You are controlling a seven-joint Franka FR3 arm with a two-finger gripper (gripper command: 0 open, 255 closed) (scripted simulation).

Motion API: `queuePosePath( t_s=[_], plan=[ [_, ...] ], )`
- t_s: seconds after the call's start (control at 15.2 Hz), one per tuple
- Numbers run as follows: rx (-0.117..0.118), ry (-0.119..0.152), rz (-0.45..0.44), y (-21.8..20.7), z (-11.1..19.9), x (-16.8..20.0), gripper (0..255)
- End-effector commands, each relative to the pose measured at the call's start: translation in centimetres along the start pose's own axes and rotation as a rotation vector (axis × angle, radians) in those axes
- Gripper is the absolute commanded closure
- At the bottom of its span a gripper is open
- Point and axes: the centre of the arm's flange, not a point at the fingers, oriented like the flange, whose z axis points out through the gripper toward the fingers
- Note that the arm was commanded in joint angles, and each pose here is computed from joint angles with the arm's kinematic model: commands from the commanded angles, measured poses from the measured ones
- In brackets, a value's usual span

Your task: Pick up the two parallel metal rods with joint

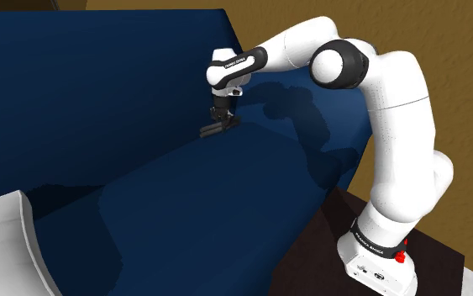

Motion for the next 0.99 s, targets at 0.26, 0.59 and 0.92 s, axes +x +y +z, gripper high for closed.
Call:
queuePosePath(
  t_s=[0.26,0.59,0.92],
  plan=[
    [-0.003,0.0,0.0,0.0,0.1,0.0,255],
    [-0.003,0.0,0.0,0.1,-0.9,-0.1,255],
    [-0.003,0.0,0.0,0.2,-3.5,-0.3,255]
  ],
)
